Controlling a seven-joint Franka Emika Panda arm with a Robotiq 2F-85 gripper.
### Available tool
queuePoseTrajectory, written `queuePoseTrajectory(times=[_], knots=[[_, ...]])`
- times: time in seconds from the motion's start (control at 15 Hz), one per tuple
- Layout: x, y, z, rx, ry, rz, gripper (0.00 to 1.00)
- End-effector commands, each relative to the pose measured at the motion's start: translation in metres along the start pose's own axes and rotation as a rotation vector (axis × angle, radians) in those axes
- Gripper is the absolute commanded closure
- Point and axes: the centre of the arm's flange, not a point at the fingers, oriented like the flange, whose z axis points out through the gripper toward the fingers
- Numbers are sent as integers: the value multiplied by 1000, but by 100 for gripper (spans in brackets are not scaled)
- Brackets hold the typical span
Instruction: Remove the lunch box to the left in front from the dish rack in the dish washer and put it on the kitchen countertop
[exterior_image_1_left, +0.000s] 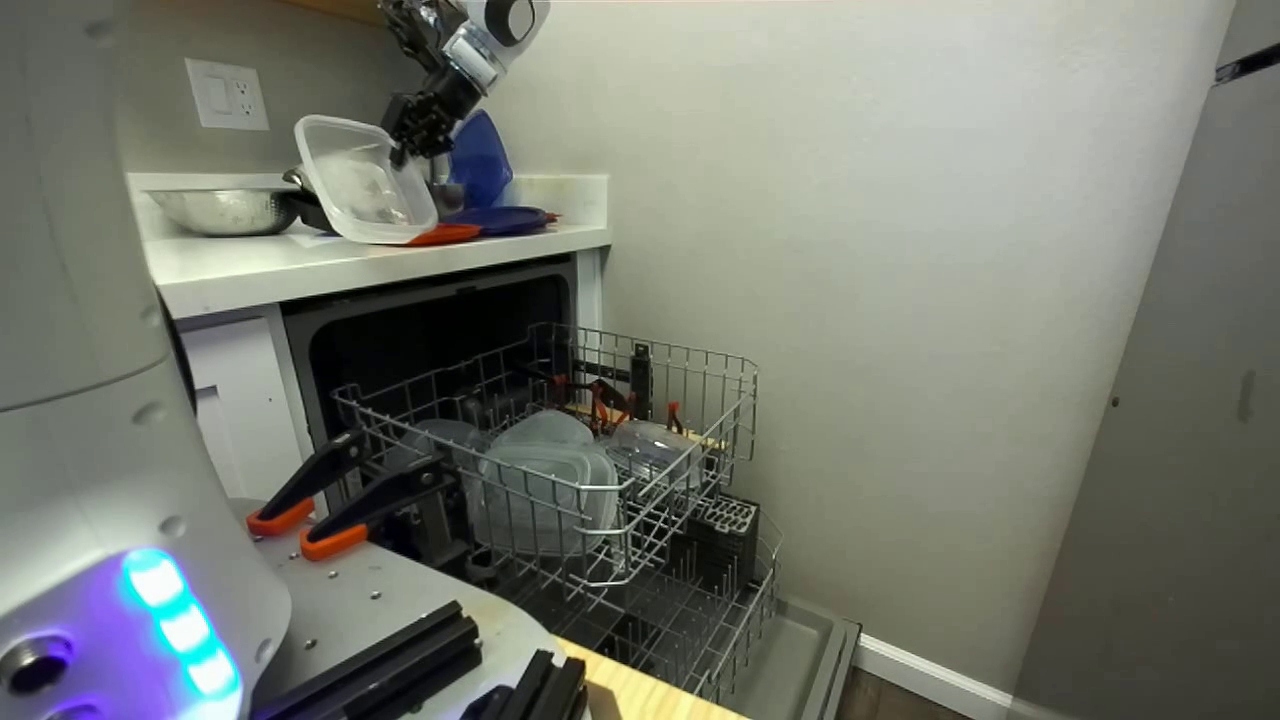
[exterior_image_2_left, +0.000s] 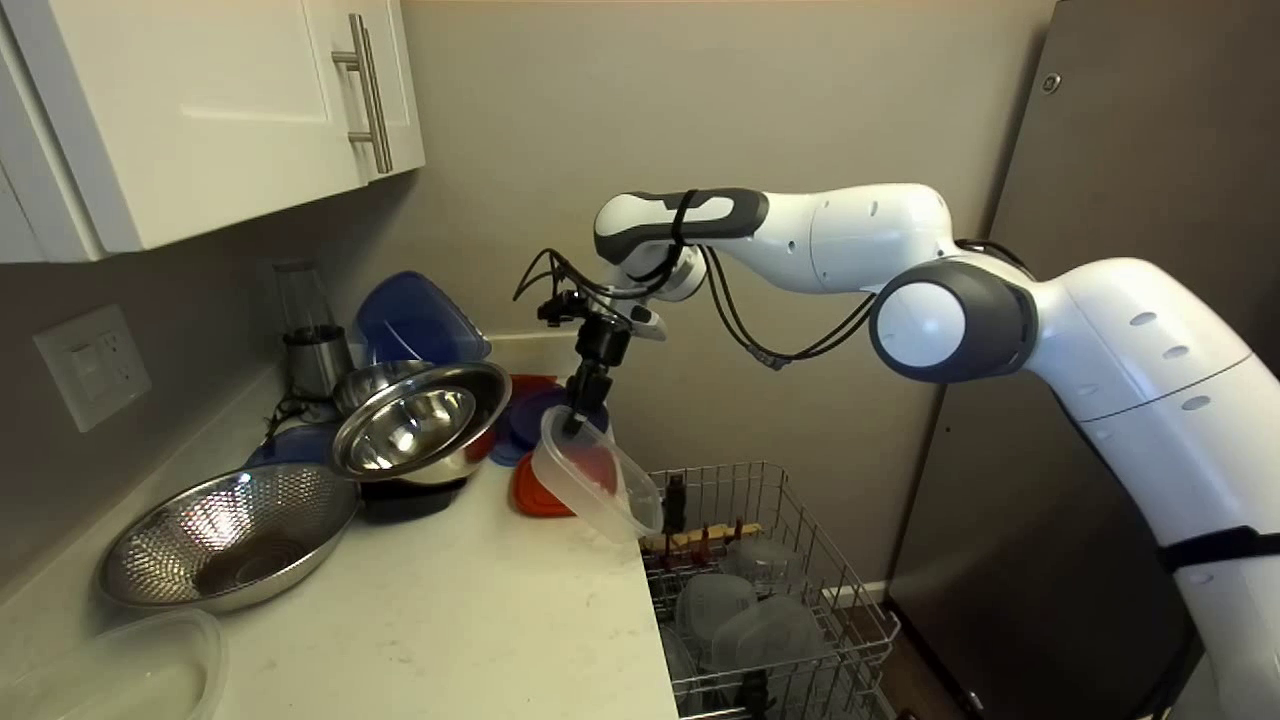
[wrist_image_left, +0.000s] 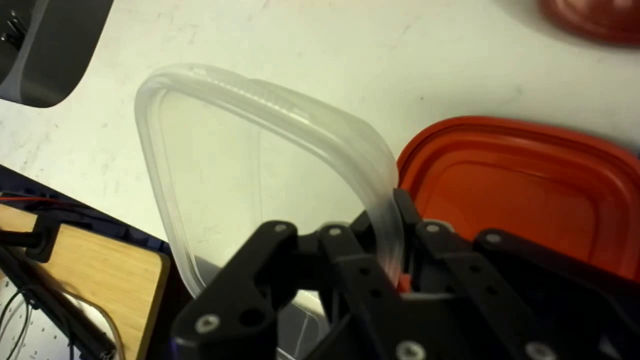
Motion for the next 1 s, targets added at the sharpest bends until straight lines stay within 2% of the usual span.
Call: queuePoseTrajectory(times=[0.0, 0.6, 0.93], knots=[[-30, -29, -9, 17, -51, -113, 98], [-47, -48, 14, 55, -136, -241, 98], [-63, -46, 34, -55, -142, -349, 98]])
